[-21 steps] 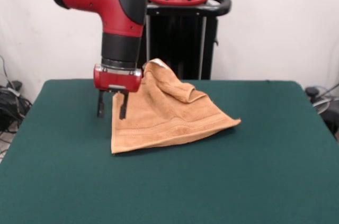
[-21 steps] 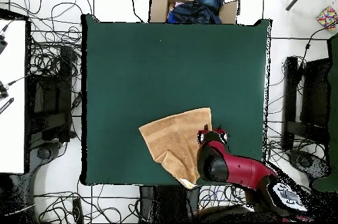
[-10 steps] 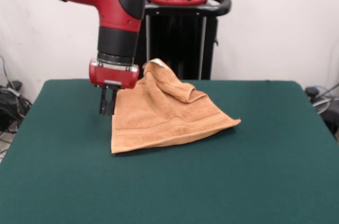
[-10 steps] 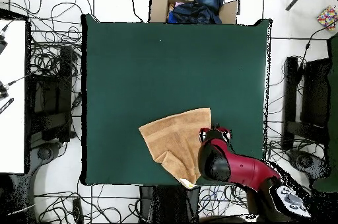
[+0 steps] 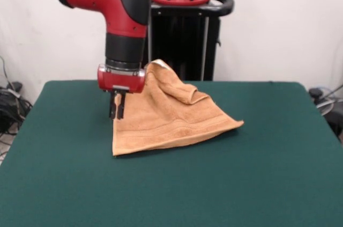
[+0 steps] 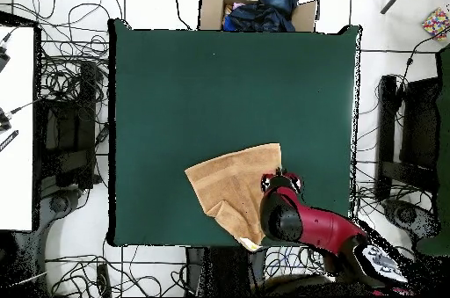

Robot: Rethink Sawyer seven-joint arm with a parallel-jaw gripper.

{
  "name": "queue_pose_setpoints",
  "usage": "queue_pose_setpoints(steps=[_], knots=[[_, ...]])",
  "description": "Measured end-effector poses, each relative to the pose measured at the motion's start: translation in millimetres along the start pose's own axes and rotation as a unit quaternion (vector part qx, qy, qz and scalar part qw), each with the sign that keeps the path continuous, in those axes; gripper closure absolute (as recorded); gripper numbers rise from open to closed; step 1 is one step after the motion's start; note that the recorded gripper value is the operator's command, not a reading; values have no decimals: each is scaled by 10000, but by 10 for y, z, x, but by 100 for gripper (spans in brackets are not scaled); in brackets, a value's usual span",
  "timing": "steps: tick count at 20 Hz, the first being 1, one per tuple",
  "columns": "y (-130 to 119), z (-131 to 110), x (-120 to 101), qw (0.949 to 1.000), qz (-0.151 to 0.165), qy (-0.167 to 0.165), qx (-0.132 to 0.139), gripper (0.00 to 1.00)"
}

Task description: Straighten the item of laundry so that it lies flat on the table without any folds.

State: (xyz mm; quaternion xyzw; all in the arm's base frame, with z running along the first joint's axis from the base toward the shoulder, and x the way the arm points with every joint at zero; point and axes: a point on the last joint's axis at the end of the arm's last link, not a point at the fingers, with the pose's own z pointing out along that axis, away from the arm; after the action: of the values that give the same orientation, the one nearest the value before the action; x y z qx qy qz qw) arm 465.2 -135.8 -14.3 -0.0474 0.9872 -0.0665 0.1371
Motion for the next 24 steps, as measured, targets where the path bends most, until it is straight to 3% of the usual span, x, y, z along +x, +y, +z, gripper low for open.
queue_pose_setpoints(steps=[9, 15, 18, 24], knots=[[342, 289, 369, 9988, 53, 357, -338, 100], [354, 287, 425, 9997, 59, 42, -212, 100], [407, 280, 485, 9997, -62, -227, -17, 100], [494, 319, 444, 9932, -215, -1045, 473, 100]])
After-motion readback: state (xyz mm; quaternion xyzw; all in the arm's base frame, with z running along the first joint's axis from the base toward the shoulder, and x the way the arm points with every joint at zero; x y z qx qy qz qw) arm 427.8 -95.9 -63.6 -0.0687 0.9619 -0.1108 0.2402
